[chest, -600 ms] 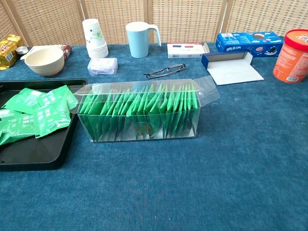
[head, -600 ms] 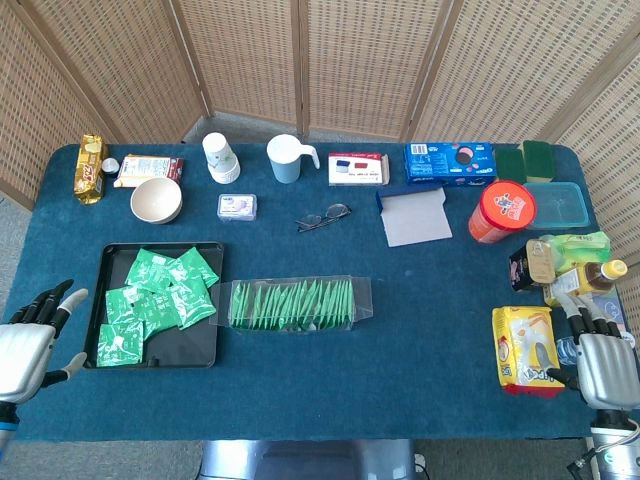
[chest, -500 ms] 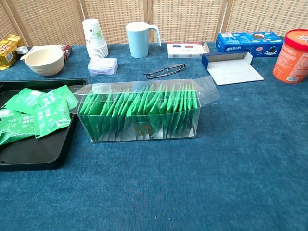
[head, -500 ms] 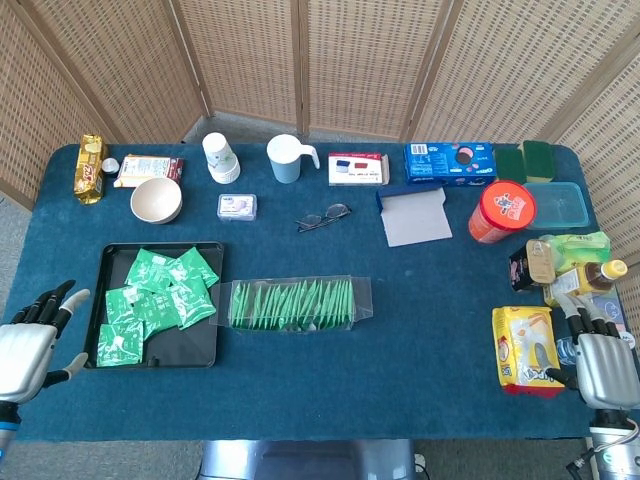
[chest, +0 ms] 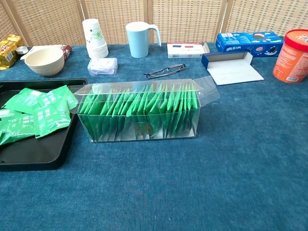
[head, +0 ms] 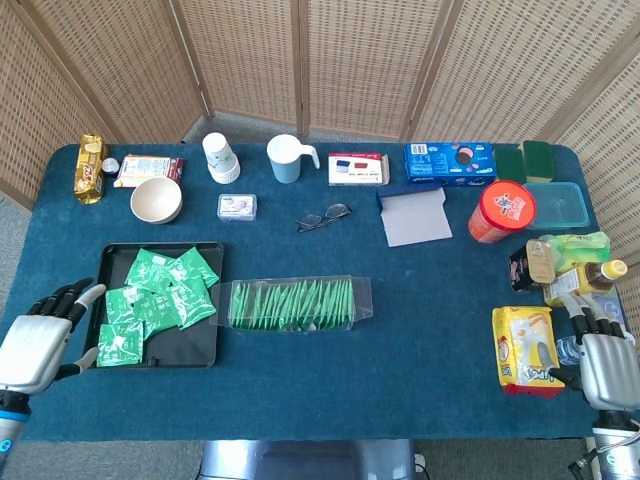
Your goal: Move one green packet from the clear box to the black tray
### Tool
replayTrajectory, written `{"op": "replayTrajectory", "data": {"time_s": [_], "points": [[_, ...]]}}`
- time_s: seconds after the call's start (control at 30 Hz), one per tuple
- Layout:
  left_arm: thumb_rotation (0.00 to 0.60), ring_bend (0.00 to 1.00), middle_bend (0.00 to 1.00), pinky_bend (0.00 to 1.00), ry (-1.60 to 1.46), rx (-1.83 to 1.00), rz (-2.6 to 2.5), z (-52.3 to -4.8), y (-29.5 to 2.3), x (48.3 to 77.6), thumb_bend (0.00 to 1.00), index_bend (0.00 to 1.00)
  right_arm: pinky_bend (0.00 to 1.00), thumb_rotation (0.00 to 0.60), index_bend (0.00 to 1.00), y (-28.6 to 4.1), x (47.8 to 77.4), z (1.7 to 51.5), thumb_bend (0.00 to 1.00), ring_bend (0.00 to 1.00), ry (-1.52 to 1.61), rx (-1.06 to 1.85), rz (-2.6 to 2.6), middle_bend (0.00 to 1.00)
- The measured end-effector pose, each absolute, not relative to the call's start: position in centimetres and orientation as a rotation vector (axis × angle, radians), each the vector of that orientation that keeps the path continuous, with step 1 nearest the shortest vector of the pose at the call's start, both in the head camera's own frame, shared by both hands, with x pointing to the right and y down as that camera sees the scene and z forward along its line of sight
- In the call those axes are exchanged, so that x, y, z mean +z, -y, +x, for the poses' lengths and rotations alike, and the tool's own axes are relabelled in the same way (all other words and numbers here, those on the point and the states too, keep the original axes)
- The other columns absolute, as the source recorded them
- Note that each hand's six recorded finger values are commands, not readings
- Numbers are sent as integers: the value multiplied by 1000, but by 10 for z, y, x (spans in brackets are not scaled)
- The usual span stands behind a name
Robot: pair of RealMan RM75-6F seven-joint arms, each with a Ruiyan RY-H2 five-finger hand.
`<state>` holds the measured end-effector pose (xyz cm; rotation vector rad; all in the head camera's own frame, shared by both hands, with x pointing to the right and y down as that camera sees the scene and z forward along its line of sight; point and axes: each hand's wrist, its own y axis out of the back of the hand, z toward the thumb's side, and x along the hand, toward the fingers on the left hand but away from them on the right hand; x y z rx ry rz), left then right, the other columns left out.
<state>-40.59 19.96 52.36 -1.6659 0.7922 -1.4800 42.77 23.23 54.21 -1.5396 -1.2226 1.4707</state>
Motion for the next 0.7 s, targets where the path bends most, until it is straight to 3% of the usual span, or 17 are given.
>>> {"op": "replayTrajectory", "data": {"time_s": [0.27, 0.6, 0.7], "points": [[587, 132, 105, 234, -648, -1318, -1772, -355, -167, 541, 213, 131, 191, 507, 118, -234, 541, 427, 390, 122, 1236, 1467, -1535, 194], [418, 129, 77, 234, -507, -1098, -1926, -255, -146, 572, 204, 96, 191, 509, 118, -240, 536, 435, 390, 122, 1258, 1485, -1507, 194], [396, 127, 71, 234, -465, -1073, -1957, -233, -146, 580, 204, 83, 191, 508, 118, -241, 536, 436, 390, 122, 1267, 1486, -1503, 194]]}}
